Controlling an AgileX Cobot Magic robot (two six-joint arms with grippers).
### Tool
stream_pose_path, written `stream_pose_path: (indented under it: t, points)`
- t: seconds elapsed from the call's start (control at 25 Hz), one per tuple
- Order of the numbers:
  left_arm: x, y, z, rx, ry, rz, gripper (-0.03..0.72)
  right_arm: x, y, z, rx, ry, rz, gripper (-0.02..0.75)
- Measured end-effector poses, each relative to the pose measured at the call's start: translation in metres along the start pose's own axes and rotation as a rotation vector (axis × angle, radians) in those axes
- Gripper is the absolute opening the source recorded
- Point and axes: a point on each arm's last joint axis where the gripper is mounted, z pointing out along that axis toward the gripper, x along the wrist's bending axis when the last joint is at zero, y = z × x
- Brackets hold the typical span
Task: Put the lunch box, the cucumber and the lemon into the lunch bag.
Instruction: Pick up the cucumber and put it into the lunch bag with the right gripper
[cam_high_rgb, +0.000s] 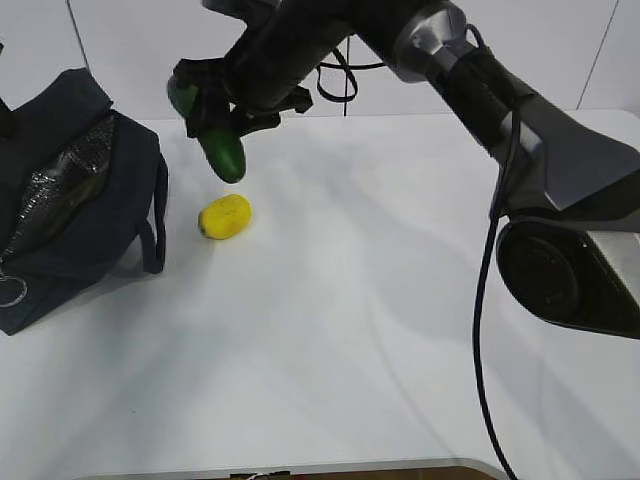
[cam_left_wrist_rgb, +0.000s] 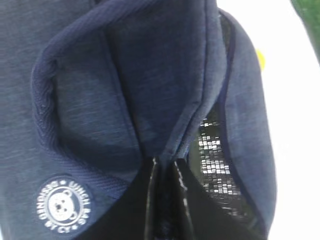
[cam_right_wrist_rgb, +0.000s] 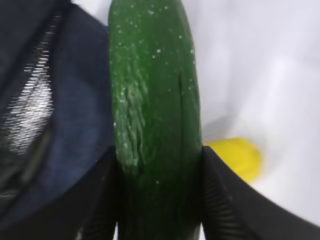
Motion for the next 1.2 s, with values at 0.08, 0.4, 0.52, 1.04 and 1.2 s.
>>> stream_pose_path:
  t: [0.08, 0.4, 0.52, 1.04, 1.2]
  points:
    - [0.002, 0.000, 0.000, 0.004, 0.027, 0.010, 0.011, 0.007, 0.000, -0.001, 0.000, 0.074, 0.023, 0.344]
    - [0.012, 0.000, -0.003, -0.010, 0.062, -0.028, 0.011, 0.034, 0.002, -0.008, 0.010, 0.379, 0.124, 0.344]
    - [0.011, 0.000, -0.003, -0.014, 0.050, -0.040, 0.011, 0.039, 0.001, -0.006, 0.020, 0.457, 0.154, 0.344]
    - [-0.002, 0.003, -0.003, -0.034, -0.090, -0.059, 0.011, 0.016, -0.029, 0.057, 0.135, 0.543, 0.293, 0.344]
    - [-0.006, 0.003, -0.004, -0.041, -0.136, -0.045, 0.011, 0.015, -0.034, 0.070, 0.141, 0.606, 0.361, 0.344]
